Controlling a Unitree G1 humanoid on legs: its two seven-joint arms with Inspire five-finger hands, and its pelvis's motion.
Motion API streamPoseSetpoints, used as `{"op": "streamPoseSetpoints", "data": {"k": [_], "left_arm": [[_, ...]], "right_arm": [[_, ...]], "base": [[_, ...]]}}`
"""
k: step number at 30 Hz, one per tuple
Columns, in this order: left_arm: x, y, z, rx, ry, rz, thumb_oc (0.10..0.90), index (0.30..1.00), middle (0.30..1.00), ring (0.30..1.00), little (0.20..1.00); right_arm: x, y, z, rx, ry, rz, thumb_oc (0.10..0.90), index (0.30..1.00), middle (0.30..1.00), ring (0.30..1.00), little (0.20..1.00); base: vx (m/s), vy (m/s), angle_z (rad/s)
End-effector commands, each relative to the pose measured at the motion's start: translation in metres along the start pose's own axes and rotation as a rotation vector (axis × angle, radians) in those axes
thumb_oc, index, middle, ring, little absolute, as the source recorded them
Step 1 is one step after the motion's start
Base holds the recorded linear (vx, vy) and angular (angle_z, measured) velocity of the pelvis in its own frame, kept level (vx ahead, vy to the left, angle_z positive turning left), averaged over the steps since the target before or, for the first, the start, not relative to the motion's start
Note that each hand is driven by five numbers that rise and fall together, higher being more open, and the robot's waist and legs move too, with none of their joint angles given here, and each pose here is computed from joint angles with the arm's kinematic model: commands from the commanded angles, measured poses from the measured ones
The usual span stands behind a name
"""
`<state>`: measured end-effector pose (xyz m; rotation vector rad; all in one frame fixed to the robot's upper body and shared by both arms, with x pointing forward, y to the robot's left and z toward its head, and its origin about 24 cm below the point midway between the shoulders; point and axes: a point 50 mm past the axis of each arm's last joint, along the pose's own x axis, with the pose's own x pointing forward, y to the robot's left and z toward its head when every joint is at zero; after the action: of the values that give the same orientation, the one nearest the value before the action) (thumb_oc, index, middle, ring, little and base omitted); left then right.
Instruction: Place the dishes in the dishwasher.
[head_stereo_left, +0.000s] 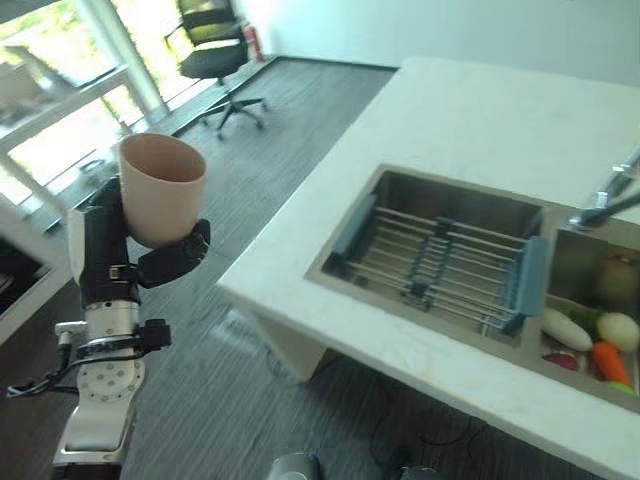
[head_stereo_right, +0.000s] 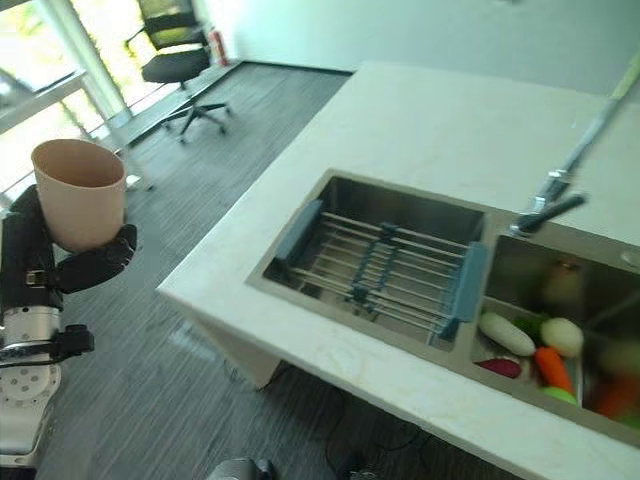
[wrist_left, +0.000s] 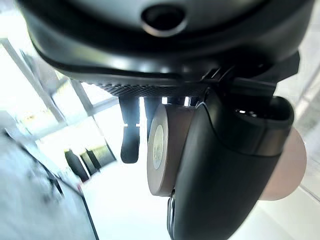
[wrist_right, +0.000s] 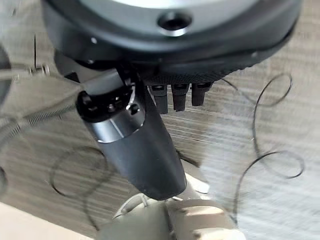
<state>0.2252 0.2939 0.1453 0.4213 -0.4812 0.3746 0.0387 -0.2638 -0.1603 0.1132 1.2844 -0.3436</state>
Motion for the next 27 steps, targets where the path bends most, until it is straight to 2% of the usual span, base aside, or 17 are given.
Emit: {"op": "streamPoseSetpoints", "data": {"k": [1, 5, 7, 9, 11, 13, 16, 18, 23, 27], "left_arm": [[0.022, 0.033, 0.061, -0.081, -0.366, 0.171, 0.400, 0.300, 0.300, 0.300, 0.300], [0.020, 0.027, 0.065, -0.092, -0.399, 0.113, 0.400, 0.300, 0.300, 0.300, 0.300], [0.017, 0.029, 0.065, -0.169, -0.367, 0.079, 0.400, 0.300, 0.300, 0.300, 0.300], [0.013, 0.028, 0.065, -0.170, -0.359, 0.044, 0.400, 0.300, 0.300, 0.300, 0.300], [0.014, 0.007, 0.064, -0.207, -0.351, -0.112, 0.400, 0.300, 0.300, 0.300, 0.300], [0.019, -0.007, 0.062, -0.192, -0.353, -0.167, 0.400, 0.300, 0.300, 0.300, 0.300], [0.027, -0.026, 0.062, -0.210, -0.347, -0.232, 0.400, 0.300, 0.300, 0.300, 0.300], [0.029, -0.039, 0.060, -0.286, -0.305, -0.281, 0.400, 0.300, 0.300, 0.300, 0.300], [0.029, -0.054, 0.062, -0.305, -0.317, -0.361, 0.400, 0.300, 0.300, 0.300, 0.300], [0.025, -0.061, 0.059, -0.315, -0.308, -0.340, 0.400, 0.300, 0.300, 0.300, 0.300]], "right_arm": [[0.003, 0.018, 0.027, 0.057, -0.116, 0.083, 0.800, 0.900, 0.900, 0.900, 0.900], [0.003, 0.016, 0.031, 0.049, -0.136, 0.054, 0.800, 0.900, 0.900, 0.900, 0.900], [0.004, 0.022, 0.038, 0.016, -0.170, 0.046, 0.800, 0.900, 0.900, 0.900, 0.900], [0.003, 0.031, 0.048, 0.016, -0.232, 0.025, 0.800, 0.900, 0.900, 0.900, 0.900], [0.002, 0.044, 0.054, 0.121, -0.270, -0.026, 0.800, 0.900, 0.900, 0.900, 0.900], [0.001, 0.043, 0.054, 0.101, -0.280, -0.032, 0.800, 0.900, 0.900, 0.900, 0.900], [0.001, 0.035, 0.051, 0.097, -0.267, -0.031, 0.800, 0.900, 0.900, 0.900, 0.900], [0.001, 0.030, 0.050, 0.052, -0.224, 0.023, 0.800, 0.900, 0.900, 0.900, 0.900], [0.004, 0.028, 0.046, 0.039, -0.153, 0.067, 0.800, 0.900, 0.900, 0.900, 0.900], [0.003, 0.012, 0.048, -0.004, -0.136, 0.051, 0.800, 0.900, 0.900, 0.900, 0.900]], "base": [[-0.42, 0.561, 1.80], [-0.33, 0.623, 2.22], [-0.23, 0.664, 1.08], [-0.18, 0.546, 0.88], [-0.09, 0.556, 1.50], [0.00, 0.260, 2.02], [0.14, 0.142, 2.17], [0.29, 0.050, 1.82], [0.40, -0.135, -0.06], [0.67, -0.309, 0.90]]}}
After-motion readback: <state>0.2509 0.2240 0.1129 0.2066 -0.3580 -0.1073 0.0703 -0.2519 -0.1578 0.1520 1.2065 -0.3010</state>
